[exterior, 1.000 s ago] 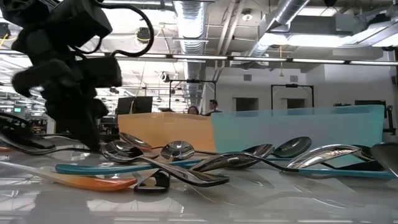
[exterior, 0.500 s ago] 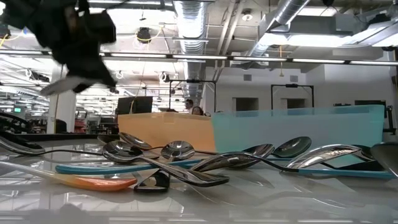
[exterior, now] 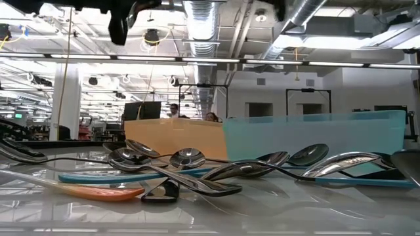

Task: Sort silverware by color (type)
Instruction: Put the orange spoon into the orange bin

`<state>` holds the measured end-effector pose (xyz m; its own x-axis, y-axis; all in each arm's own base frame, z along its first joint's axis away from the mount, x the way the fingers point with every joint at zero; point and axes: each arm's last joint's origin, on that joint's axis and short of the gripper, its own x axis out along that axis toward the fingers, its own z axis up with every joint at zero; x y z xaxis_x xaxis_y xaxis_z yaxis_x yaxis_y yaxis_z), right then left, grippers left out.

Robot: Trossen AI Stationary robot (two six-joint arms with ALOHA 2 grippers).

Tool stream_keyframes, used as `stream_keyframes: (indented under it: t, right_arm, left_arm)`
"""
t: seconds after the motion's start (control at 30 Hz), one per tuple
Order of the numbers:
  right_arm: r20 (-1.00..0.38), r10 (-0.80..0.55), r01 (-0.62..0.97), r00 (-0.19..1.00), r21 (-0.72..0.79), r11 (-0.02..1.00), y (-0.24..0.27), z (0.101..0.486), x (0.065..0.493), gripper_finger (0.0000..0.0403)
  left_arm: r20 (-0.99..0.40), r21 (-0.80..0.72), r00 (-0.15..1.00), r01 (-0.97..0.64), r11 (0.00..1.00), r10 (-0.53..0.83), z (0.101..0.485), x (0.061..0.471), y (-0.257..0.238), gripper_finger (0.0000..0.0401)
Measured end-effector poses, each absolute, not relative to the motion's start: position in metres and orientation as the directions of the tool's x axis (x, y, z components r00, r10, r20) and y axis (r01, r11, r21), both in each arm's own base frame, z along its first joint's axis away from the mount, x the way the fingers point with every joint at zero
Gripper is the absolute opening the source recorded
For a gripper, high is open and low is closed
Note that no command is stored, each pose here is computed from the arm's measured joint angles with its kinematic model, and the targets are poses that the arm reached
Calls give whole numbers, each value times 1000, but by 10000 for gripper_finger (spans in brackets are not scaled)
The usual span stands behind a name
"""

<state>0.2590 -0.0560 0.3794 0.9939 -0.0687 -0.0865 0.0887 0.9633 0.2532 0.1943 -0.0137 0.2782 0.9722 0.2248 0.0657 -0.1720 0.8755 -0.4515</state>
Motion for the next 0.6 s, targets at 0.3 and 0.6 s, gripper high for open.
stream_keyframes:
  t: [0.3, 0.6]
  right_arm:
    - [133, 115, -156, 984, 362, 919, -66, 351, 327, 102]
    - [203, 205, -268, 957, 360, 894, -59, 331, 353, 157]
  left_arm:
    - [183, -396, 942, -191, 898, 281, 290, 193, -1, 2]
    - [176, -393, 950, -172, 903, 258, 284, 204, 5, 2]
